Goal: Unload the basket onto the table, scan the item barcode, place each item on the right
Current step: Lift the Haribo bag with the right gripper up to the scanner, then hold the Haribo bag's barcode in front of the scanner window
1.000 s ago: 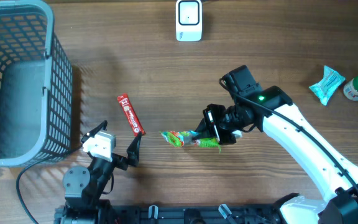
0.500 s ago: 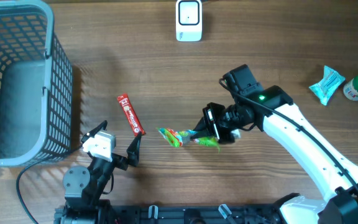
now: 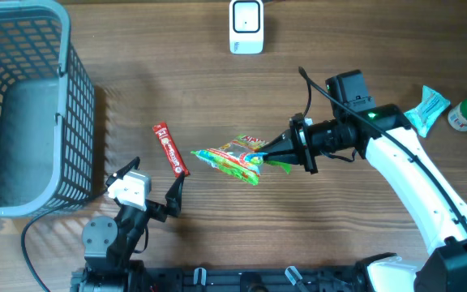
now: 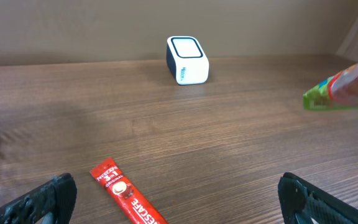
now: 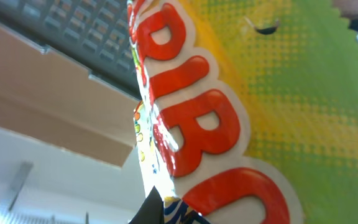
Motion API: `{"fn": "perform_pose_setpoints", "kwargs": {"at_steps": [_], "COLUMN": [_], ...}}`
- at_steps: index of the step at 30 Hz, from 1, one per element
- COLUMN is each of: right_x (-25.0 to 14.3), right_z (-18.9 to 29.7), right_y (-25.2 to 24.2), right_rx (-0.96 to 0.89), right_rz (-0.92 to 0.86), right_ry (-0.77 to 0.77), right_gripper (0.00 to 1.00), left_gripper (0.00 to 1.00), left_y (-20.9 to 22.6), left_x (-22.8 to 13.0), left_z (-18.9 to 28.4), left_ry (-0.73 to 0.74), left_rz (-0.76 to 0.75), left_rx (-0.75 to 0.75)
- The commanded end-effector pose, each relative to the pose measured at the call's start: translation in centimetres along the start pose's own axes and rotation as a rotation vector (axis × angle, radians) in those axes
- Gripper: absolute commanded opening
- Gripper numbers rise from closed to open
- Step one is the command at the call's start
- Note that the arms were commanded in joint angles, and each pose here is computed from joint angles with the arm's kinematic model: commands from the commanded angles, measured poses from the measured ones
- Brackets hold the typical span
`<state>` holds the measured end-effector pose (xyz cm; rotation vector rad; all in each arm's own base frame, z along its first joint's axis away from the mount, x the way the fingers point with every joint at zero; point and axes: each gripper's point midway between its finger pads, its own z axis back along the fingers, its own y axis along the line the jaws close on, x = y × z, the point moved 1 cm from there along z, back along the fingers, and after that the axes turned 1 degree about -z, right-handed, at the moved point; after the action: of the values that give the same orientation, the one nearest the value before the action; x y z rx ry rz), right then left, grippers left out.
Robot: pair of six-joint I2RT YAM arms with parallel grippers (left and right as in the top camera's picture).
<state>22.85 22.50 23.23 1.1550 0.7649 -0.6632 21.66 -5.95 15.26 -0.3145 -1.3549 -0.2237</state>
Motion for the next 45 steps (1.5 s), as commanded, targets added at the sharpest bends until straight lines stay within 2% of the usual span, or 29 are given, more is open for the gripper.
{"fn": "perform_pose_setpoints", "kwargs": {"at_steps": [1, 6, 9, 13, 17, 21, 25, 28, 32, 37, 39, 42, 45], "right_x": [-2.5, -2.8, -1.9, -1.1, 1.9, 5.9, 8.2, 9.4, 12.5, 19.7, 22.0, 23.5, 26.1], "right_z": [0.7, 3.1, 4.8, 6.0, 6.2, 8.0, 10.4, 12.6, 13.3, 12.2, 11.0, 8.8, 7.5], "right_y": [1.1, 3.1, 4.0, 5.1, 8.2, 11.4, 13.8, 16.4, 19.1, 21.3, 23.0, 25.6, 26.6], "right_rx": [0.066, 0.163, 0.206, 0.235, 0.238, 0.28, 0.352, 0.44, 0.526, 0.596, 0.585, 0.553, 0.438], "right_rz": [0.065, 0.164, 0.169, 0.275, 0.665, 0.691, 0.669, 0.721, 0.794, 0.85, 0.911, 1.018, 0.966], "right_ry": [0.166, 0.209, 0.173, 0.118, -0.154, -0.49, -0.731, -0.887, -1.011, -1.097, -1.097, -1.108, -1.23], "right_gripper": [0.04, 0.04, 0.04, 0.04, 0.04, 0.04, 0.04, 0.04, 0.04, 0.05, 0.05, 0.05, 0.05], "left_gripper": [1.0, 1.0, 1.0, 1.0, 1.0, 1.0, 1.0, 1.0, 1.0, 1.0, 1.0, 1.0, 1.0], "left_y": [0.1, 0.1, 0.1, 0.1, 0.1, 0.1, 0.1, 0.1, 0.1, 0.1, 0.1, 0.1, 0.1], "left_x": [-0.1, -0.1, -0.1, -0.1, -0.1, -0.1, -0.1, -0.1, -0.1, -0.1, -0.1, -0.1, -0.1], "left_z": [0.0, 0.0, 0.0, 0.0, 0.0, 0.0, 0.0, 0.0, 0.0, 0.0, 0.0, 0.0, 0.0], "left_ry": [-0.001, -0.001, -0.001, -0.001, -0.001, -0.001, -0.001, -0.001, -0.001, -0.001, -0.001, -0.001, -0.001], "left_rz": [0.009, 0.009, 0.009, 0.009, 0.009, 0.009, 0.009, 0.009, 0.009, 0.009, 0.009, 0.009, 0.009], "left_rx": [0.006, 0.006, 0.006, 0.006, 0.006, 0.006, 0.006, 0.006, 0.006, 0.006, 0.006, 0.006, 0.006]}}
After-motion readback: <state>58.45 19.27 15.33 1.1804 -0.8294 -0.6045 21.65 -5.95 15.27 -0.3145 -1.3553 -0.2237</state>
